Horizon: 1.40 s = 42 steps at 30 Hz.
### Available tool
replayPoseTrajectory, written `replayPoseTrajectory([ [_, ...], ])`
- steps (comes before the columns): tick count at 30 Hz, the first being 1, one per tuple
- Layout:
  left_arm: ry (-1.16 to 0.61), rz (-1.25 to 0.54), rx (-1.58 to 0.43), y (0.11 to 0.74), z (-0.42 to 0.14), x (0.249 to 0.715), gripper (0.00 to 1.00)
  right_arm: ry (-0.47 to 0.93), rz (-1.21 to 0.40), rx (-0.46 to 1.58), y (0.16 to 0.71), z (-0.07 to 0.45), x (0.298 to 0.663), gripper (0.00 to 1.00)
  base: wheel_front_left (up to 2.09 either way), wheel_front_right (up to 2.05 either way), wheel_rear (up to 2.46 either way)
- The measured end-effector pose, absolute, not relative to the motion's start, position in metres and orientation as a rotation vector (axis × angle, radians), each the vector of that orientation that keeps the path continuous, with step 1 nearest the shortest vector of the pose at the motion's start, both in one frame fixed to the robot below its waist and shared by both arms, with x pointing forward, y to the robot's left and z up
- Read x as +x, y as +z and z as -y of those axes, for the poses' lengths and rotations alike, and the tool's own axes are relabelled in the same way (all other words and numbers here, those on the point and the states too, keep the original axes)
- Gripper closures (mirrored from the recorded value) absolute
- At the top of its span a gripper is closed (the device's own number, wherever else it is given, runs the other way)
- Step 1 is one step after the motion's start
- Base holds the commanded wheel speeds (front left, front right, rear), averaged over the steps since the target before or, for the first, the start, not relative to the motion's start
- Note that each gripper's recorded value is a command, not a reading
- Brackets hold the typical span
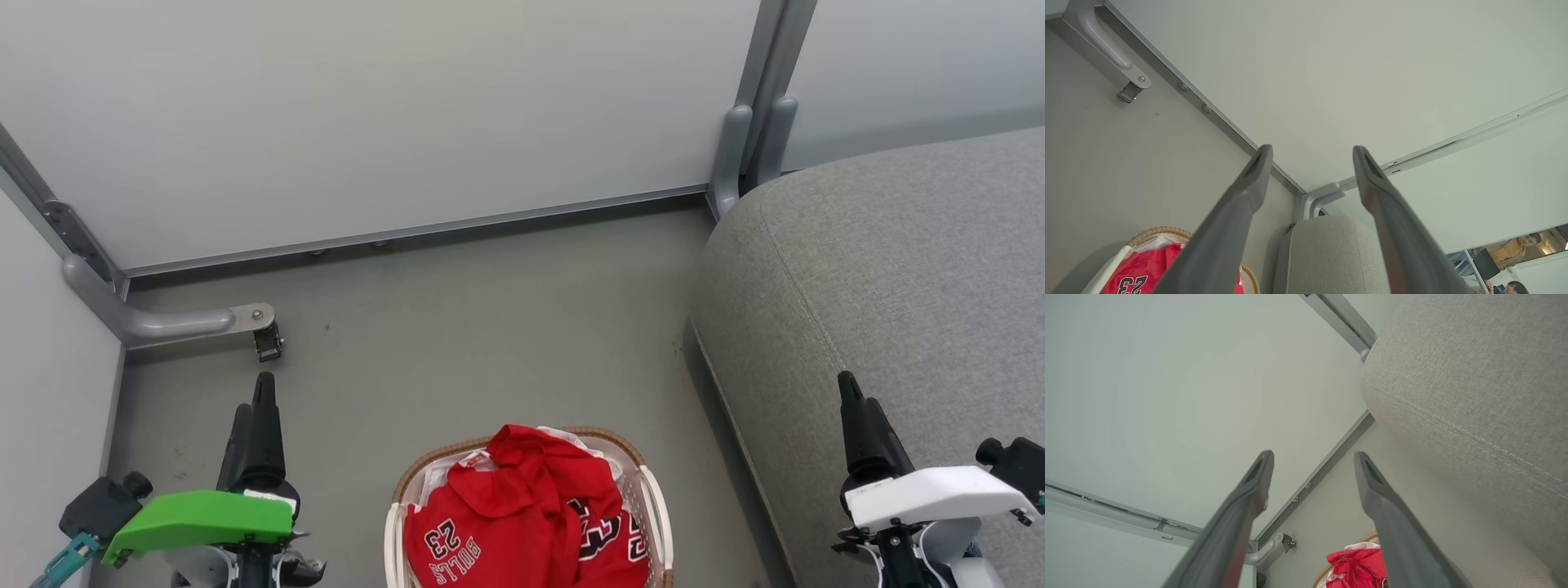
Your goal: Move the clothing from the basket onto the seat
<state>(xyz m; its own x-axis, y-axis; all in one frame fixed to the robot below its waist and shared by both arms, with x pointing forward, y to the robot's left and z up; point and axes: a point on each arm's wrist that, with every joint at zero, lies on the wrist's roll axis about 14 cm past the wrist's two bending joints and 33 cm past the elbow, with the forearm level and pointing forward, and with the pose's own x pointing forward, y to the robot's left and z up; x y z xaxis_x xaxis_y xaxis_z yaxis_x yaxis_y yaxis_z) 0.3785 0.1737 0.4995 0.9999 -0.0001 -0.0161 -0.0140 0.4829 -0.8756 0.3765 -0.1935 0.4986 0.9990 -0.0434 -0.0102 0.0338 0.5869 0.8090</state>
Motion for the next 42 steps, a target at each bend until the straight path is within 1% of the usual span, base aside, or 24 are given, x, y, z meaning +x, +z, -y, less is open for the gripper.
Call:
replayPoseTrajectory([
  [6,-0.001,-0.013,-0.943,0.501,-0.17,0.379,0.0,-0.028,0.009,0.836,0.499,0.189,0.376,0.0,0.0,0.0,0.0],
  [19,-0.03,-0.03,-0.757,0.495,-0.159,0.374,0.0,0.013,0.008,0.67,0.499,0.177,0.376,0.0,0.0,0.0,0.0],
  [42,-0.055,-0.041,-0.545,0.484,-0.149,0.369,0.0,0.076,0.011,0.443,0.496,0.16,0.372,0.0,0.0,0.0,0.0],
])
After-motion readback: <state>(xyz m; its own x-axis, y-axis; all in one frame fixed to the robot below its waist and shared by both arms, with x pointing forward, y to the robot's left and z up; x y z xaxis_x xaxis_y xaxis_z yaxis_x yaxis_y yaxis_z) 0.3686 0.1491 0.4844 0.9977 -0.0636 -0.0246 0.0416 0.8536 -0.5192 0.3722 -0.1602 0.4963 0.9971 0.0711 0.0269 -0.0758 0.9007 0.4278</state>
